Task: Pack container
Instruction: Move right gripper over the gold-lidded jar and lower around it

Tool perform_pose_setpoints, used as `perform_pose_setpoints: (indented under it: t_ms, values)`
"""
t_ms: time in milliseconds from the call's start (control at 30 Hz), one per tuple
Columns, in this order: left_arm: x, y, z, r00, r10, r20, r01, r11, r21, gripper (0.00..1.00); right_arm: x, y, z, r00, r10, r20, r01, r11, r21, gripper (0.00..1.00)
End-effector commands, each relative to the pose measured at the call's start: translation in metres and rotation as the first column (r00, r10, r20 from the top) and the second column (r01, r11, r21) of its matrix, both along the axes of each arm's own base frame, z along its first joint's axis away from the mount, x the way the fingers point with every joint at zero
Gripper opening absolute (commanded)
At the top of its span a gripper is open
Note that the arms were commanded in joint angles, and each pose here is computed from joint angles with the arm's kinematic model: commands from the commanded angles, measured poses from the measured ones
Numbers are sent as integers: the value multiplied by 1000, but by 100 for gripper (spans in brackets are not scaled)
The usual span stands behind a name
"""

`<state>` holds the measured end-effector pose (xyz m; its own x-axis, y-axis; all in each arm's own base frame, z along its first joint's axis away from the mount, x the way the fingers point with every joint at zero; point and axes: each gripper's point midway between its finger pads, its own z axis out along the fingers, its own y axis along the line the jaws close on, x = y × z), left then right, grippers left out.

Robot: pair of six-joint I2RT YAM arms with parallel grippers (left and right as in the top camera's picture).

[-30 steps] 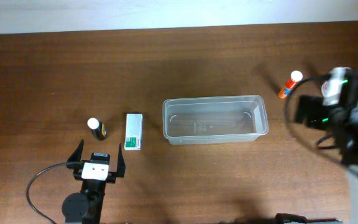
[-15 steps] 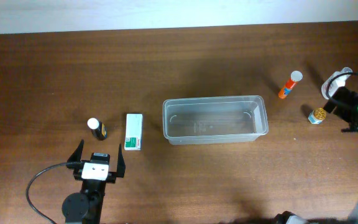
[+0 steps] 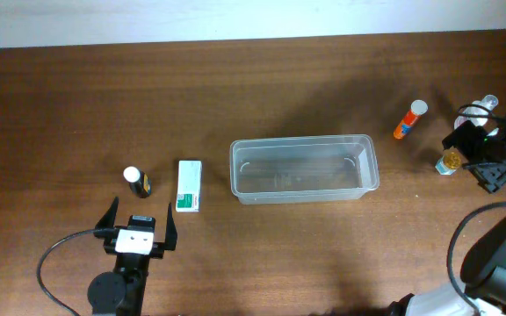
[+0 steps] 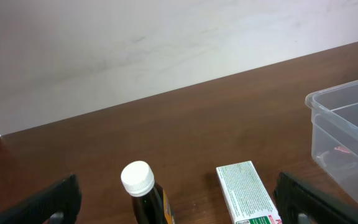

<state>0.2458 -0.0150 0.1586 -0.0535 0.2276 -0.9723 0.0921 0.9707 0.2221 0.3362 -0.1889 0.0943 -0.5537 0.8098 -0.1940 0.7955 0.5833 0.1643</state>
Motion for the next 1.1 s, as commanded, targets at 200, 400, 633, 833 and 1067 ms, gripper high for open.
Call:
perform_pose_setpoints:
  t_ms: [200,400,633,833,1067]
  values:
    - [-1,-4,0,1000,-23,-2,23,1000,3,99,19,-21,-13,997,-65,37,66,997,-41,98]
    - [-1,-4,0,1000,-23,-2,23,1000,3,99,21,-24,-17,997,-70,33,72,996,-50,99]
    - [-1,-4,0,1000,-23,-2,23,1000,3,99,18,-26,-36,997,-74,-12,74,996,-43,99]
    - [-1,-4,0,1000,-23,-2,23,1000,3,99,21,-27,-49,997,-74,-27,73,997,-36,100]
    - [-1,-4,0,1000,-23,-1,23,1000,3,100,22,-29,-58,997,-74,-34,72,997,-32,92]
